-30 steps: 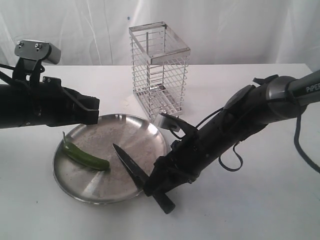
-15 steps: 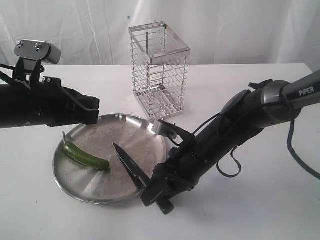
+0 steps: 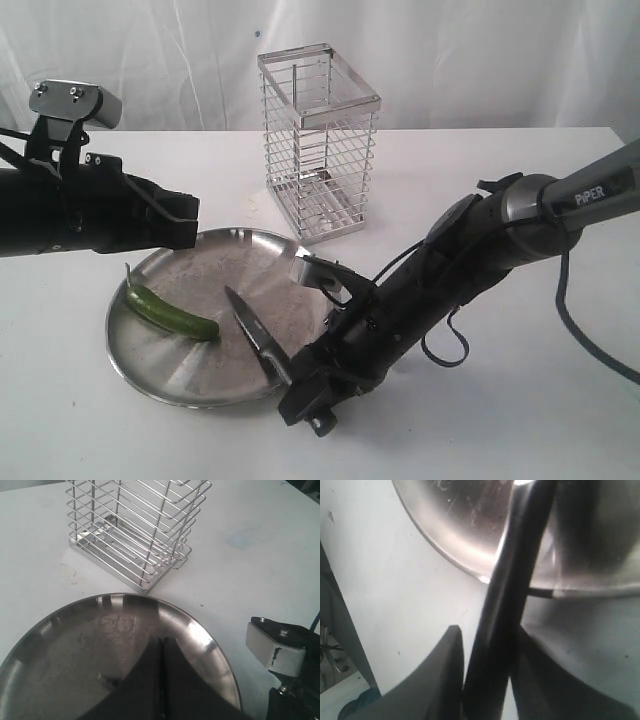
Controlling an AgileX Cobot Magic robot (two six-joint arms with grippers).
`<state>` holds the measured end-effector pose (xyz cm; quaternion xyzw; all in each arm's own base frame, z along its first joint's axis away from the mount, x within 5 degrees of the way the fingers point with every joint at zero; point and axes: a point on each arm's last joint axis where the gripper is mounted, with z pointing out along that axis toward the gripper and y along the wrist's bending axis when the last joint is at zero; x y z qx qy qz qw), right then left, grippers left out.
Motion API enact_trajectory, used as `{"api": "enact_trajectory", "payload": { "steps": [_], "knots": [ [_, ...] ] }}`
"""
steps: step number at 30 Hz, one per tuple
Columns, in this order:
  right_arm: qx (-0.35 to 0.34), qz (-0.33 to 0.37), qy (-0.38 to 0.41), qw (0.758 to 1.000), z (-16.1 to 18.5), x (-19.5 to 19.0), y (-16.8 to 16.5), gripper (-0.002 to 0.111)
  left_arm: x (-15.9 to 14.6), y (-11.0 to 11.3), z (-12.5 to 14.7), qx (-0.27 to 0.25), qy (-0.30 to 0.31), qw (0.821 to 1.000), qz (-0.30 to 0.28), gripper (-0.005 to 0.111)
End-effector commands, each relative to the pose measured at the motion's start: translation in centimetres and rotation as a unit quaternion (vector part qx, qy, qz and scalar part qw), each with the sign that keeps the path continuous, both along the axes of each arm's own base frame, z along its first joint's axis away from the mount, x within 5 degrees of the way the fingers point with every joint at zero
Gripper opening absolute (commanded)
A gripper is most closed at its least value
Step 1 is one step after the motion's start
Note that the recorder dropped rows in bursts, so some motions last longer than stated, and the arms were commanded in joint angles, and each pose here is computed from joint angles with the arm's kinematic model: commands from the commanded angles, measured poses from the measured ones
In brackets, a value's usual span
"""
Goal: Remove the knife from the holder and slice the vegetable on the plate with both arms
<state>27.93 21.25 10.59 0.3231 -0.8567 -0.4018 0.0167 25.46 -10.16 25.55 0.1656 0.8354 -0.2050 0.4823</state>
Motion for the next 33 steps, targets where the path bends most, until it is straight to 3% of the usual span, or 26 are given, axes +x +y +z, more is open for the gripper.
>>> {"api": "enact_trajectory", "payload": {
  "steps": [1,8,13,15,17,21,24,28,33],
  "knots": [
    [-0.003,0.005,-0.011,1.000,0.1,0.0,-0.1,0.012,-0.3,-0.1,0.1,-0.009,0.001,1.000,-0.001,0.000],
    [-0.002,-0.019,-0.041,0.999,3.7,0.0,-0.3,0.008,-0.1,0.3,0.0,0.017,-0.004,1.000,0.013,0.000],
    [-0.068,-0.046,-0.098,0.992,7.4,-0.3,-1.8,0.008,-0.3,0.1,0.3,0.018,-0.013,1.000,-0.005,0.000],
    [-0.102,-0.052,-0.121,0.986,8.7,-0.5,-2.6,0.008,-0.8,0.0,0.5,0.055,-0.033,0.997,-0.045,0.000],
    [-0.129,-0.051,-0.149,0.979,10.1,-0.9,-3.5,0.008,-1.5,-0.3,0.2,0.123,-0.056,0.983,-0.122,0.001],
    [-0.132,-0.041,-0.178,0.974,12.6,-1.9,-4.2,0.008,-2.8,-0.5,-1.0,0.220,-0.049,0.943,-0.244,0.017],
    [-0.125,-0.033,-0.177,0.976,13.5,-2.6,-4.4,0.008,-3.1,-0.1,-1.6,0.274,-0.045,0.920,-0.277,0.038],
    [-0.124,-0.024,-0.170,0.977,13.8,-3.0,-4.5,0.008,-2.7,0.4,-2.1,0.318,-0.049,0.904,-0.281,0.068],
    [-0.118,-0.030,-0.165,0.979,13.9,-3.0,-4.4,0.008,-2.0,0.6,-4.2,0.364,-0.025,0.876,-0.317,0.072]
  ]
}}
